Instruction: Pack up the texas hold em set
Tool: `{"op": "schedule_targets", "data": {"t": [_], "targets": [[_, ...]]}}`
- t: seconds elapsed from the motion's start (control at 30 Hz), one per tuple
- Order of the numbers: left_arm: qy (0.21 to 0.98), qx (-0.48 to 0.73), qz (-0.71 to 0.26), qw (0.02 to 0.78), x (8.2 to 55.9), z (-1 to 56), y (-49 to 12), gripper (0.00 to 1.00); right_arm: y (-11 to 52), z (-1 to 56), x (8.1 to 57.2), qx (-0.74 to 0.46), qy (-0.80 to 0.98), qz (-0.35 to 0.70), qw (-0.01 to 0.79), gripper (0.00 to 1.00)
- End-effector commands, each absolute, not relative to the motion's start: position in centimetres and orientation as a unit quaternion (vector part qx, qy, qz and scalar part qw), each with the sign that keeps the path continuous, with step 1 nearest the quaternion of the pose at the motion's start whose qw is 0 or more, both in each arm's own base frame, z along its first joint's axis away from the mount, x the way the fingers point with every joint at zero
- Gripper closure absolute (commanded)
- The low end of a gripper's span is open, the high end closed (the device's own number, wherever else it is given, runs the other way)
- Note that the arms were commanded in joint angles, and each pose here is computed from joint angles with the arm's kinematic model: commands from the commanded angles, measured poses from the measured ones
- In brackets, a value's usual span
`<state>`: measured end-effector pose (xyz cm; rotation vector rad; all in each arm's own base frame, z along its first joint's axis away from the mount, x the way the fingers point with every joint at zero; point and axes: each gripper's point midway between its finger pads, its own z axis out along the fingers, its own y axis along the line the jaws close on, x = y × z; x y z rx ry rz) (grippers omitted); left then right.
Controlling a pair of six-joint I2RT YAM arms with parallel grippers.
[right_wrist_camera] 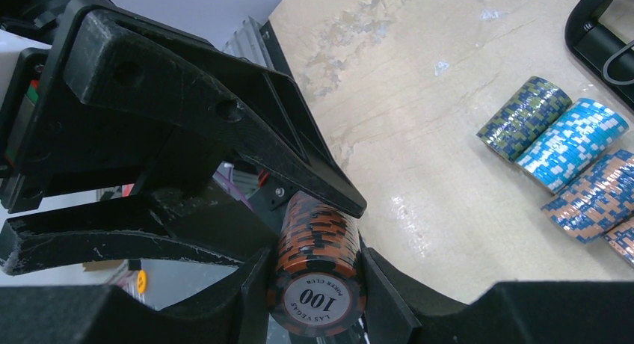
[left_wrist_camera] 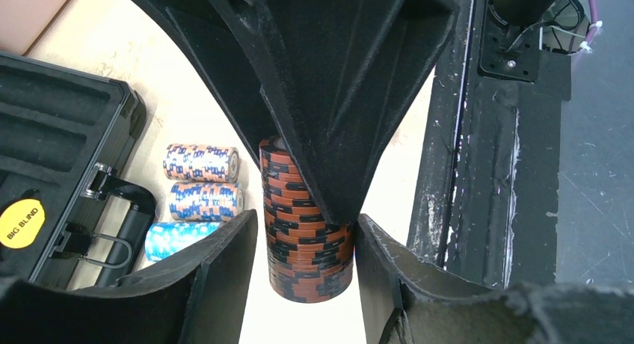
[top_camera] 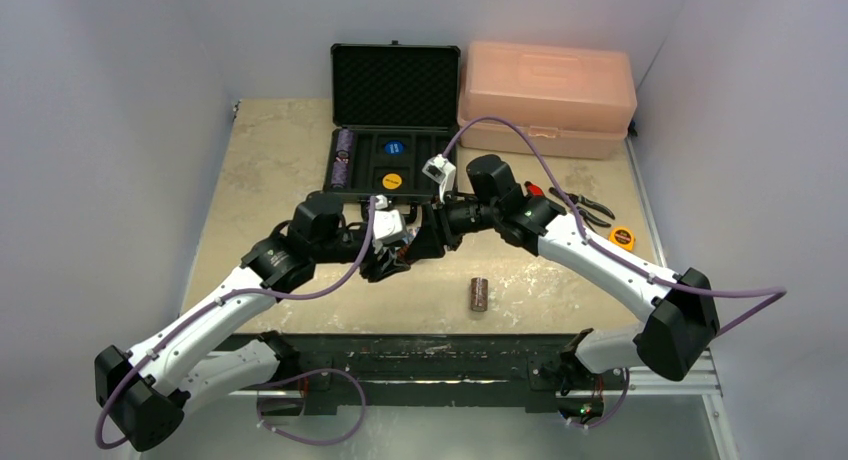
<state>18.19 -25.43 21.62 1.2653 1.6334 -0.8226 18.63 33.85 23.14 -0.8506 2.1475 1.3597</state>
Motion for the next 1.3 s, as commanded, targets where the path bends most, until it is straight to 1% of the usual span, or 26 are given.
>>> {"op": "schedule_targets", "data": {"t": [0.0, 0.13, 0.23, 0.27, 0.3, 0.37, 0.43, 0.47, 0.57, 0.6, 0.7, 0.83, 0.87, 0.93, 0.97, 1.03, 1.07, 1.27], "targets": [[0.645, 0.509, -0.323, 0.470, 18.9, 22.6, -25.8, 0.51, 35.0, 27.7, 18.6, -0.330, 0.734, 0.531, 0.266, 1.00], [0.646, 0.510, -0.311, 0.476, 19.2, 22.5, -25.7, 0.55, 35.0, 27.9, 18.5, -0.327, 0.732, 0.536, 0.264, 1.00], [0.647, 0.507, -0.309, 0.479, 19.3, 22.6, -25.7, 0.63, 35.1, 28.0, 18.3, -0.326, 0.729, 0.543, 0.260, 1.00], [0.647, 0.505, -0.310, 0.479, 19.3, 22.7, -25.8, 0.68, 35.2, 28.0, 18.2, -0.326, 0.728, 0.545, 0.259, 1.00], [0.648, 0.504, -0.310, 0.479, 19.4, 22.8, -25.8, 0.76, 35.2, 28.1, 18.2, -0.324, 0.728, 0.547, 0.258, 1.00], [0.651, 0.502, -0.311, 0.477, 19.5, 22.8, -25.9, 0.88, 35.2, 28.2, 18.2, -0.322, 0.727, 0.549, 0.257, 1.00], [0.656, 0.500, -0.310, 0.474, 19.6, 22.8, -25.9, 0.98, 35.2, 28.2, 18.3, -0.317, 0.730, 0.548, 0.258, 1.00], [0.657, 0.499, -0.309, 0.472, 19.7, 22.7, -25.9, 1.00, 35.3, 28.2, 18.4, -0.315, 0.731, 0.547, 0.257, 1.00], [0.660, 0.497, -0.308, 0.471, 19.7, 22.6, -25.9, 1.00, 35.3, 28.1, 18.4, -0.311, 0.734, 0.548, 0.255, 1.00], [0.661, 0.496, -0.308, 0.471, 19.7, 22.6, -25.9, 1.00, 35.3, 28.0, 18.5, -0.309, 0.735, 0.547, 0.254, 0.99], [0.661, 0.495, -0.307, 0.473, 19.8, 22.7, -25.9, 1.00, 35.3, 27.9, 18.7, -0.304, 0.740, 0.544, 0.254, 0.87], [0.666, 0.492, -0.302, 0.474, 19.9, 22.7, -25.6, 1.00, 35.2, 28.0, 18.9, -0.300, 0.744, 0.537, 0.259, 0.63], [0.667, 0.492, -0.301, 0.473, 19.9, 22.6, -25.6, 1.00, 35.2, 28.0, 19.0, -0.298, 0.746, 0.535, 0.262, 0.54], [0.667, 0.491, -0.299, 0.473, 19.9, 22.6, -25.5, 1.00, 35.1, 28.0, 19.3, -0.295, 0.750, 0.528, 0.268, 0.30], [0.667, 0.491, -0.298, 0.475, 19.9, 22.7, -25.5, 1.00, 34.9, 28.0, 19.5, -0.293, 0.754, 0.521, 0.273, 0.20], [0.665, 0.490, -0.297, 0.479, 19.8, 22.8, -25.3, 1.00, 34.7, 28.1, 19.9, -0.289, 0.760, 0.510, 0.282, 0.07], [0.663, 0.489, -0.297, 0.482, 19.8, 23.0, -25.3, 1.00, 34.5, 28.2, 20.0, -0.289, 0.761, 0.507, 0.286, 0.02], [0.658, 0.487, -0.294, 0.492, 19.7, 23.3, -25.0, 1.00, 34.1, 29.6, 20.4, -0.281, 0.759, 0.497, 0.312, 0.01]]}}
